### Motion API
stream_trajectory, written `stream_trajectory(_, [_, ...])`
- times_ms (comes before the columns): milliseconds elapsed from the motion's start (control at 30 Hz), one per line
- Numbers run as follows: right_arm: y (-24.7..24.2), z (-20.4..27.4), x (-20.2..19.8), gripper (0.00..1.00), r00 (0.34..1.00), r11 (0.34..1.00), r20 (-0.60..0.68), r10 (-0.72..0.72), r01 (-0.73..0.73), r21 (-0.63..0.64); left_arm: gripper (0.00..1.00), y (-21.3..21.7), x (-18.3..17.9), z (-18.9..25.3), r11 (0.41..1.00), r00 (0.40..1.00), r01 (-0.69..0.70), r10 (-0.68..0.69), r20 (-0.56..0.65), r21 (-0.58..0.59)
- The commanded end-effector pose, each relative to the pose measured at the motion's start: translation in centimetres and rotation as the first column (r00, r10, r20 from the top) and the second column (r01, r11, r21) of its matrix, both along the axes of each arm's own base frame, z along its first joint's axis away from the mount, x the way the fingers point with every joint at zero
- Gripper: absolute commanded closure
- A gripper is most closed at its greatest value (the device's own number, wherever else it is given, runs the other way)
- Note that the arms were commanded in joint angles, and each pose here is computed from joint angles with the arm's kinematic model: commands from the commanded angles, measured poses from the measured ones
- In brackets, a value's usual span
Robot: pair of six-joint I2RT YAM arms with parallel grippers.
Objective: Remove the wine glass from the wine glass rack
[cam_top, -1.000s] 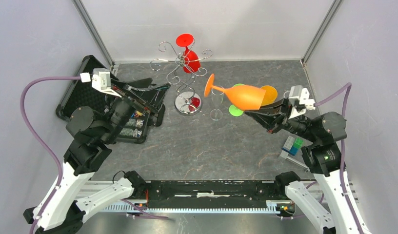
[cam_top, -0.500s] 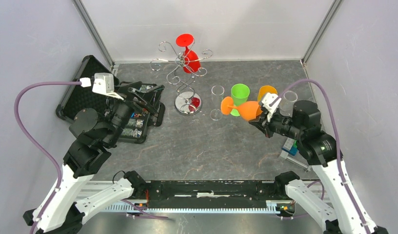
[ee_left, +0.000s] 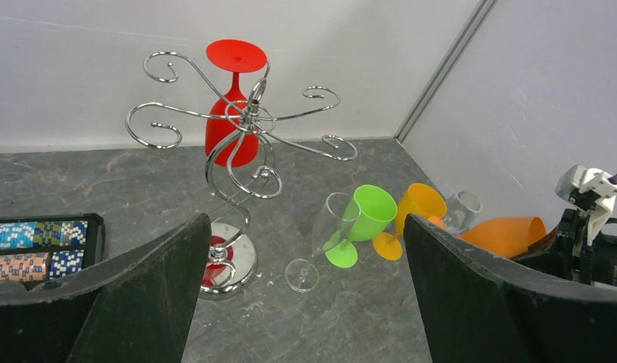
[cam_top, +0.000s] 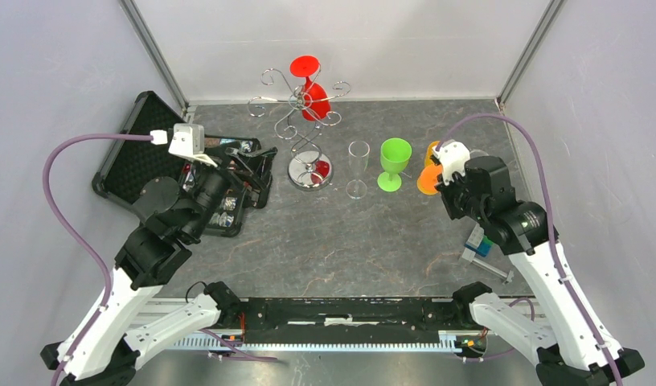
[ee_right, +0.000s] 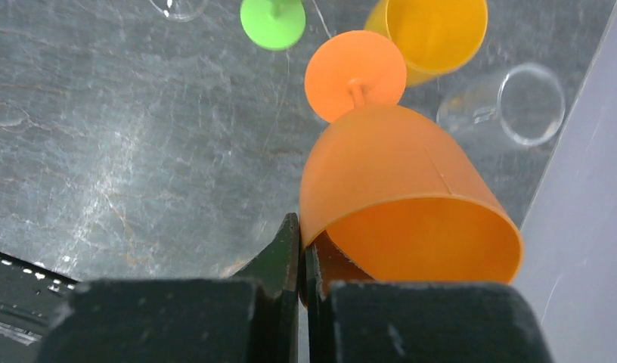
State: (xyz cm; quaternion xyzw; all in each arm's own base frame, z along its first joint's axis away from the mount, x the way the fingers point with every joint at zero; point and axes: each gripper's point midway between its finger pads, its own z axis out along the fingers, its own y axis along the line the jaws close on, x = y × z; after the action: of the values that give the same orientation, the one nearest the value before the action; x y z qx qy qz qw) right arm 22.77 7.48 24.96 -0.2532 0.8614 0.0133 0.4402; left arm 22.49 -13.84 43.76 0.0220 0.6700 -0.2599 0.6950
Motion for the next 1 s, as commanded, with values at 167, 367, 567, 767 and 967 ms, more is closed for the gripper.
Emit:
stream_trajectory(167, [-3.0, -2.6, -2.0, 0.99, 0.958, 0.968, -0.141, -0.25, 0.245, -0.048, 0.0, 0.1, 0.0, -0.1, 1.0, 1.0, -0.002, 0.002, 0.03, 0.013])
stream_trajectory(367, [-3.5, -5.7, -2.0, 0.85, 0.924, 0.949, -0.223, -0.311, 0.29, -0.12, 0.0, 0.7, -0.4, -0.2, 1.0, 0.999, -0.012, 0.011, 0.039, 0.011])
stream_trajectory(567, [-4.5, -9.6, -3.4, 0.96, 0.879, 0.93, -0.322, -0.352, 0.288, -0.23, 0.0, 0.8, -0.4, -0.6, 1.0, 0.999, -0.018, 0.018, 0.043, 0.007])
stream_trajectory(767, [-5.4, -10.5, -3.5, 0.9, 0.85, 0.903, -0.336, -0.406, 0.315, -0.293, 0.0, 0.8, -0.4, -0.8, 1.0, 0.999, -0.019, 0.018, 0.041, 0.015])
stream_trajectory(967, [-5.7, -9.8, -2.7, 0.72, 0.848, 0.887, -0.299, -0.438, 0.354, -0.297, 0.0, 1.1, -0.5, -0.9, 1.0, 0.999, -0.023, 0.022, 0.045, 0.016])
